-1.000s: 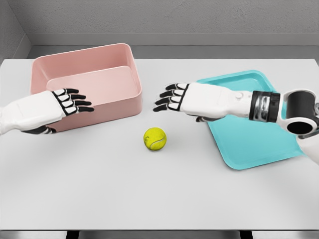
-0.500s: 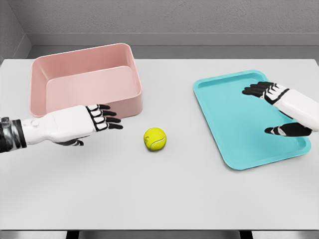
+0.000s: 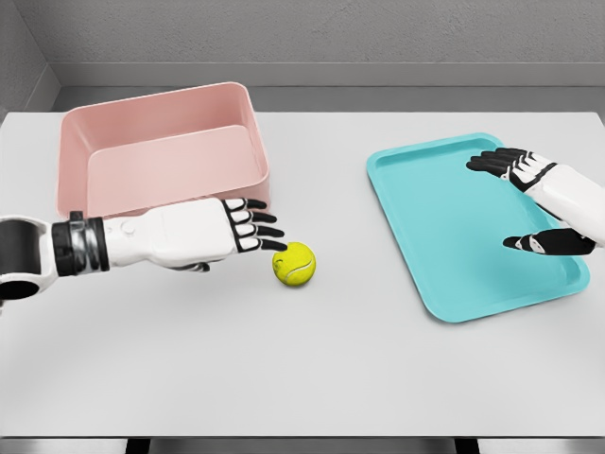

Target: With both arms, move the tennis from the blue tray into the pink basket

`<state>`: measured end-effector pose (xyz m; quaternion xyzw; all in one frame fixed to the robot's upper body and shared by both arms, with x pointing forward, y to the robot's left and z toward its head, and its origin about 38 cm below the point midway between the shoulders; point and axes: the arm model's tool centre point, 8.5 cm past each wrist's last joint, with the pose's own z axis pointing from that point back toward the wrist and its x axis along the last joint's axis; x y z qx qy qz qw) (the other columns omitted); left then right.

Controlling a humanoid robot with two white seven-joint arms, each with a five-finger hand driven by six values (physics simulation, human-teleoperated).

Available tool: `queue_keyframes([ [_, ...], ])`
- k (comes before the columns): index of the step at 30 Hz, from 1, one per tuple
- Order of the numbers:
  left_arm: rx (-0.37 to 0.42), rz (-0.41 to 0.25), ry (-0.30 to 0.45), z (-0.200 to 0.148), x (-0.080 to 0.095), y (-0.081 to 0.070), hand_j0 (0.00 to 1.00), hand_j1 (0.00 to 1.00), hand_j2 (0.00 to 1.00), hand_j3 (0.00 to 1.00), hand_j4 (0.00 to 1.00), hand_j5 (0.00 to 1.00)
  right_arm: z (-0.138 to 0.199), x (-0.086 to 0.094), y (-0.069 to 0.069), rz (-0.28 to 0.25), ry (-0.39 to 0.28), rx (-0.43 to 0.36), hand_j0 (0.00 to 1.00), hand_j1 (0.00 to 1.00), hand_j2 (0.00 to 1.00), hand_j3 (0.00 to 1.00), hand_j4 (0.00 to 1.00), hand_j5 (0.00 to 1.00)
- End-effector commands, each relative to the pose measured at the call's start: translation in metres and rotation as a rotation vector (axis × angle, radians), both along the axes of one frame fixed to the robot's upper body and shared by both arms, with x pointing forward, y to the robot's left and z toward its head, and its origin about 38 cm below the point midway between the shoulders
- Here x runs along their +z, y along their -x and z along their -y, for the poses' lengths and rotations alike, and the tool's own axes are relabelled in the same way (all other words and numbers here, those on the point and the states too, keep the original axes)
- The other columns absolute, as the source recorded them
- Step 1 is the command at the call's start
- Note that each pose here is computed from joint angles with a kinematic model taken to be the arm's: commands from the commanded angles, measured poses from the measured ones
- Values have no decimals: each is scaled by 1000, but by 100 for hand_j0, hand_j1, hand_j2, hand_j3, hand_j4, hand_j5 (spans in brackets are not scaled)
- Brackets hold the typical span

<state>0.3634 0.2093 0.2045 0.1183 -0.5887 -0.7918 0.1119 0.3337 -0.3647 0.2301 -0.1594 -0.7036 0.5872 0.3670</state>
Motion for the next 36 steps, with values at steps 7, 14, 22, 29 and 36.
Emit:
queue_keyframes([
  [7,-72,-25,2,38,-18,0,100,100,100,100,100,100,0,1,0,-1,-7,0,100,100,100,100,100,100],
  [14,-60,-38,7,48,-22,-16,100,100,100,100,100,100,0,1,0,-1,-7,0,100,100,100,100,100,100],
  [22,-51,-57,13,56,-29,-26,100,100,100,100,100,100,4,-3,-1,-14,-10,-12,100,100,100,100,100,100],
  [29,-55,-73,11,64,-35,-29,100,100,100,100,100,100,5,-4,-2,-18,-11,-15,100,100,100,100,100,100],
  [36,-47,-95,-6,62,-44,-31,100,100,100,100,100,100,5,-4,-2,-18,-11,-15,100,100,100,100,100,100],
])
